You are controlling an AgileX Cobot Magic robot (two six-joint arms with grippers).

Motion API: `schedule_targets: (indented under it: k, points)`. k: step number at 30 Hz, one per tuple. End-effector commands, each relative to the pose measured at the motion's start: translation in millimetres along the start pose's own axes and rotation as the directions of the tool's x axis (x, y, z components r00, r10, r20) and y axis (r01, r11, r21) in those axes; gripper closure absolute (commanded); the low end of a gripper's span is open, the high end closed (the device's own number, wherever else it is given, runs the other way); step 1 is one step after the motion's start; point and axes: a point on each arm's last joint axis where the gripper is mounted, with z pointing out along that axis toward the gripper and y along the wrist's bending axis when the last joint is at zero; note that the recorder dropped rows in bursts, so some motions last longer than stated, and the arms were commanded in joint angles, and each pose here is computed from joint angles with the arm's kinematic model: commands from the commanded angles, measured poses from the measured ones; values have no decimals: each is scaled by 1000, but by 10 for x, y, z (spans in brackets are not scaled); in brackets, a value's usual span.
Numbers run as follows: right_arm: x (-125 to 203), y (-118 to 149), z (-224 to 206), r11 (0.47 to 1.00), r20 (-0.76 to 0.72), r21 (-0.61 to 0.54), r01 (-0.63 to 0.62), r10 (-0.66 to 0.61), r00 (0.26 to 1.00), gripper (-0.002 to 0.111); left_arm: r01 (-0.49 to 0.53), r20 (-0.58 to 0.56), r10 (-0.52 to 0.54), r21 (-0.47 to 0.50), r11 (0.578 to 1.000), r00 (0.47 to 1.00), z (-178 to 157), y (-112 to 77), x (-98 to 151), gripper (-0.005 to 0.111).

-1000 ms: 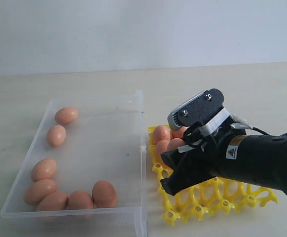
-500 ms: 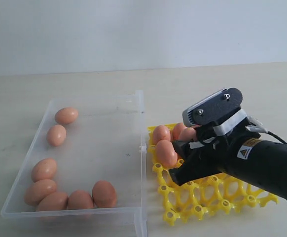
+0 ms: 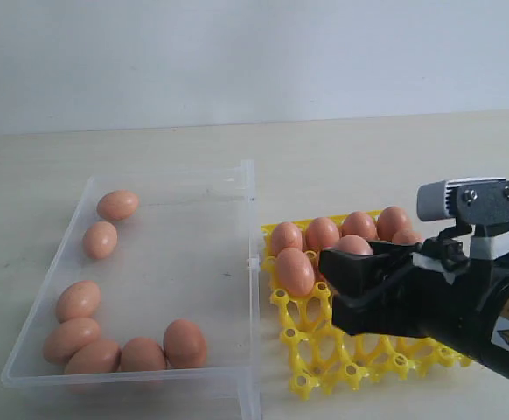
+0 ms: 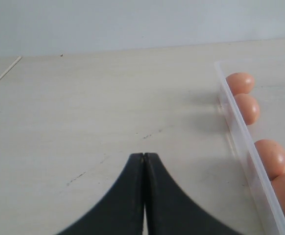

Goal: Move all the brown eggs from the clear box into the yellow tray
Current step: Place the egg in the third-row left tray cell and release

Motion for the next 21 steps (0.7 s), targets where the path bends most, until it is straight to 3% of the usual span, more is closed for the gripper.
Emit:
schedule_targets:
  k: [1,8,21]
  points:
    - [97,19,85,946,5,-60,318,-319,948,108,-3,5,3,-3,1000,1000,-2,3,-17,107]
    - [212,-11,300,899,92,-52,435,-429,898,108,-5,5,5,-3,1000,1000,-2,3,-17,107]
    - [387,-73,476,929,64,-52,366,-363,930,108,-3,5,3,-3,1000,1000,-2,3,-17,107]
